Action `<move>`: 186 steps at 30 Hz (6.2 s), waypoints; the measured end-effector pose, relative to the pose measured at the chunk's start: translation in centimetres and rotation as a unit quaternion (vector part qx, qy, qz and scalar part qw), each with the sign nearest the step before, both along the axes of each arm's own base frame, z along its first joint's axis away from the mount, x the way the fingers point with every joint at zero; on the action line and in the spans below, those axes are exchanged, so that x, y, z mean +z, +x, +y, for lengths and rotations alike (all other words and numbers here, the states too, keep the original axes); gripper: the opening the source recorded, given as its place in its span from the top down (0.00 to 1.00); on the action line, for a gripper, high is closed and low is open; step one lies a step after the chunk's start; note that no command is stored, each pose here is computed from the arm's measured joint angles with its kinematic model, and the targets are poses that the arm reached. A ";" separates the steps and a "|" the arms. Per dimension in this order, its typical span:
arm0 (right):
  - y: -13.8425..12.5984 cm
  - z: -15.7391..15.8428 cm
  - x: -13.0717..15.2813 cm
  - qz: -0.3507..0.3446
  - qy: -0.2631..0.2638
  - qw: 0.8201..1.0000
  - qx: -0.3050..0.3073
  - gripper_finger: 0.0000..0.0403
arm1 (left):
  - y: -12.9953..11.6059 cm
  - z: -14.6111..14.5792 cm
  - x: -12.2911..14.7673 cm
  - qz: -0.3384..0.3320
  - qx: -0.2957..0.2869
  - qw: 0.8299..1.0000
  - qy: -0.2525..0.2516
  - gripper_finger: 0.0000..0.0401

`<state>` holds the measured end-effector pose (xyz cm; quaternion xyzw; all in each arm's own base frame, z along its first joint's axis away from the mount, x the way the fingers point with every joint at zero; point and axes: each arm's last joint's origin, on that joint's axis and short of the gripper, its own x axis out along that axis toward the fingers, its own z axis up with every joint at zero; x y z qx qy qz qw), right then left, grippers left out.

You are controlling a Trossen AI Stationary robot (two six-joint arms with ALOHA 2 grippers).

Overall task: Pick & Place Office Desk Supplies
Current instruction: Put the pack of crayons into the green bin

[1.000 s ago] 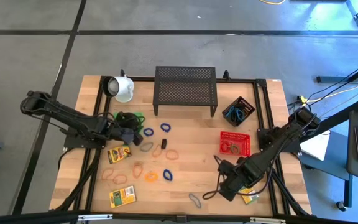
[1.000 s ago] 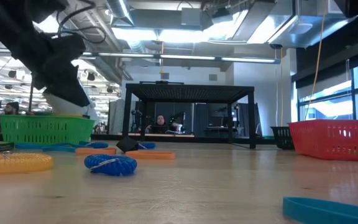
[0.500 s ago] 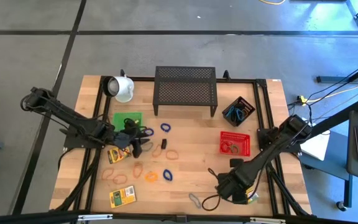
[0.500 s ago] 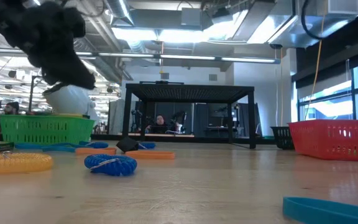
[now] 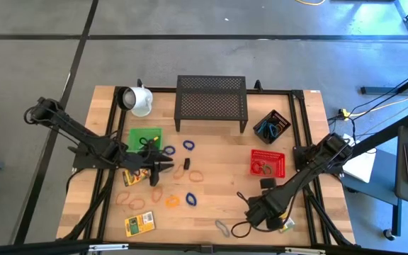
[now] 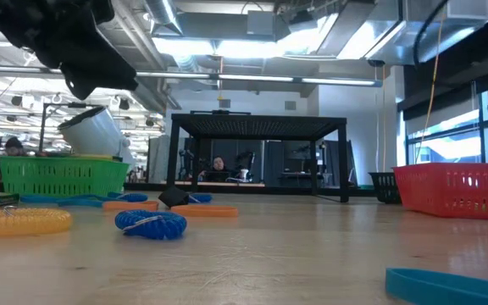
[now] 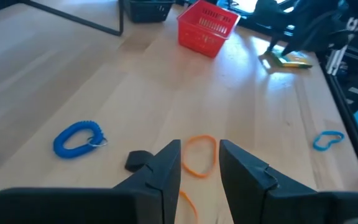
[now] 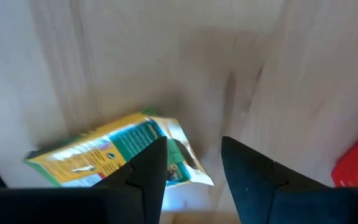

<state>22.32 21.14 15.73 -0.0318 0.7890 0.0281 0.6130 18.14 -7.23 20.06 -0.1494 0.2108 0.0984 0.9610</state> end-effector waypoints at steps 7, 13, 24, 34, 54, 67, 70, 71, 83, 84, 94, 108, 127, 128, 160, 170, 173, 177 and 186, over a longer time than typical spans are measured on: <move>-1.0 -0.6 -1.3 0.042 0.006 0.999 -0.022 0.62 | -0.1 -0.3 0.1 -0.007 -0.008 1.000 -0.003 0.75; -1.0 -0.6 -1.6 0.036 0.008 0.999 -0.032 0.72 | -0.1 -0.3 0.1 -0.007 -0.007 1.000 -0.003 0.75; -0.9 -0.5 -1.6 0.030 0.009 0.998 -0.048 0.97 | -0.1 -0.3 0.1 -0.007 -0.006 1.000 -0.002 0.75; 1.3 0.6 1.7 -0.072 -0.043 0.994 -0.071 0.99 | 0.4 -0.4 1.2 -0.057 -0.015 0.997 0.044 0.75; 6.7 2.2 14.5 -0.488 -0.175 0.848 -0.115 0.99 | -0.2 -3.2 2.6 -0.124 -0.198 0.970 0.061 0.71; 9.3 0.7 15.3 -0.530 -0.155 0.814 -0.181 0.99 | 0.4 -5.6 2.0 -0.158 -0.230 0.958 0.066 0.53; 9.8 0.2 15.3 -0.529 -0.150 0.813 -0.190 0.99 | 1.1 -5.9 1.3 -0.159 -0.218 0.959 0.087 0.50; 9.9 0.1 15.3 -0.526 -0.145 0.815 -0.193 0.99 | 1.3 -5.9 1.2 -0.161 -0.212 0.959 0.098 0.50; 10.8 -1.0 15.3 -0.516 -0.140 0.822 -0.196 0.99 | 2.4 -6.5 1.1 -0.214 -0.169 0.953 0.132 0.49; 10.8 -1.1 15.3 -0.515 -0.142 0.823 -0.193 0.99 | 2.4 -6.5 1.0 -0.216 -0.169 0.953 0.131 0.48; 11.8 -1.1 15.8 -0.540 -0.130 0.812 -0.177 0.99 | 3.5 -6.4 0.5 -0.240 -0.146 0.950 0.137 0.47; 11.9 -1.1 16.0 -0.557 -0.146 0.800 -0.171 0.99 | 4.4 -5.6 0.0 -0.241 -0.122 0.956 0.114 0.49; 12.4 -0.8 16.3 -0.575 -0.132 0.790 -0.166 0.99 | 4.6 -5.2 -0.1 -0.241 -0.106 0.960 0.093 0.83; 12.4 -0.8 16.3 -0.574 -0.131 0.791 -0.166 0.99 | 4.6 -5.2 -0.1 -0.241 -0.108 0.960 0.093 0.87; 11.7 -0.6 16.4 -0.529 -0.069 0.836 -0.129 0.52 | 4.3 -4.9 0.0 -0.211 -0.108 0.966 0.104 0.92; 11.0 -0.4 16.3 -0.506 -0.050 0.850 -0.138 0.55 | 2.0 -2.8 0.7 -0.102 0.005 0.979 0.174 0.93; 10.9 -0.3 16.3 -0.496 -0.033 0.854 -0.153 0.56 | 0.7 -1.7 0.6 -0.058 0.068 0.976 0.198 0.93; 10.9 -0.3 16.2 -0.491 -0.020 0.855 -0.168 0.57 | -1.1 -0.3 0.0 -0.009 0.134 0.968 0.211 0.93; 10.9 -0.3 16.2 -0.490 -0.017 0.855 -0.170 0.58 | -3.7 1.9 -1.6 0.042 0.243 0.950 0.191 0.92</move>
